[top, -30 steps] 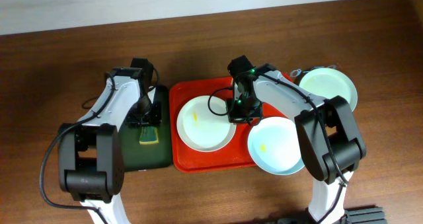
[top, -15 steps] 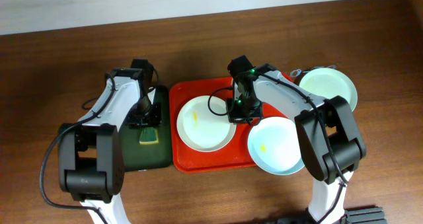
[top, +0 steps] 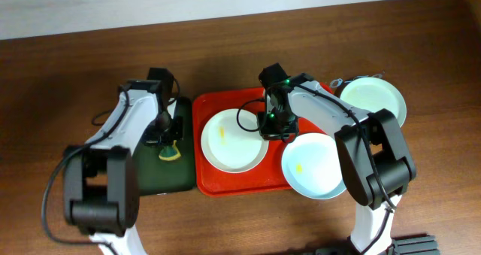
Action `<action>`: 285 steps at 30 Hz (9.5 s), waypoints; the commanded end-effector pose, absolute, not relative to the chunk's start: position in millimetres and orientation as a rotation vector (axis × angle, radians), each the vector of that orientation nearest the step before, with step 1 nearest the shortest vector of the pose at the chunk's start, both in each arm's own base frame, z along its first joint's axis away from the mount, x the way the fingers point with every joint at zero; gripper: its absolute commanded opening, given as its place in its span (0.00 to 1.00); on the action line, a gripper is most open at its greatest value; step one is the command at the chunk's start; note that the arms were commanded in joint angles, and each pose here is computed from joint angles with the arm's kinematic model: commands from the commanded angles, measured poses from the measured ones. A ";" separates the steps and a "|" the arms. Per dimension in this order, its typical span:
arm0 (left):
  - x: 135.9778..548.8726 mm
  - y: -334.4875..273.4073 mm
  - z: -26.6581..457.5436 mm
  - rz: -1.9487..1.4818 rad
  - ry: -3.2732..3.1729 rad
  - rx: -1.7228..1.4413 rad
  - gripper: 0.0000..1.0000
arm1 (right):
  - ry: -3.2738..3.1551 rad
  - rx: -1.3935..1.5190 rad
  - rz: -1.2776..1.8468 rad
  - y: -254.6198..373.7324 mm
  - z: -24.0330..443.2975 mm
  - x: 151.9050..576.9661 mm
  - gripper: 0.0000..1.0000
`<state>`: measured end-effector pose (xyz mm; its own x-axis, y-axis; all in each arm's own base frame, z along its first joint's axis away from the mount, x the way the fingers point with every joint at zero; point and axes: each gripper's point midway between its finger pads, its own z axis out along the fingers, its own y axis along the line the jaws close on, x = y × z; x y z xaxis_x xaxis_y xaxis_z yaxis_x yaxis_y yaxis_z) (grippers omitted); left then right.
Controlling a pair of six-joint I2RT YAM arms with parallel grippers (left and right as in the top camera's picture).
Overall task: Clean dirty plates on tray and stack at the side
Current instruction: 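Lower left gripper onto the sponge on the green tray and grasp it, then scrub the white plate with the sponge in the left gripper, then return the sponge to the green tray and raise left arm to rest, then lift the white plate with the right gripper and tilt it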
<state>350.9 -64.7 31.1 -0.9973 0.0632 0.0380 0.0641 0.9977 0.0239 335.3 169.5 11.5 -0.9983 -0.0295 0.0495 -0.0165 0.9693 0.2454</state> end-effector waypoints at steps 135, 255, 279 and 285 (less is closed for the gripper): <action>338.4 -194.6 16.1 0.257 -3.101 -0.300 0.00 | -3.035 0.047 -0.458 179.9 10.3 330.8 0.04; 413.2 -36.5 114.7 -0.037 -3.244 0.101 0.75 | -3.040 0.053 -0.456 179.5 10.1 331.9 0.04; 459.9 45.9 172.9 -0.052 -3.436 0.449 0.99 | -3.037 0.052 -0.454 179.3 10.1 331.1 0.04; 457.5 49.4 172.0 -0.055 -3.425 0.462 0.99 | -3.040 0.043 -0.455 177.5 10.1 332.7 0.04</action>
<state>455.0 49.8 164.0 -0.9209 -0.2585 -0.2917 -0.2670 0.9636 -0.0109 333.7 176.1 11.9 -0.9978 -0.0306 0.0580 -0.0126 0.9573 0.2887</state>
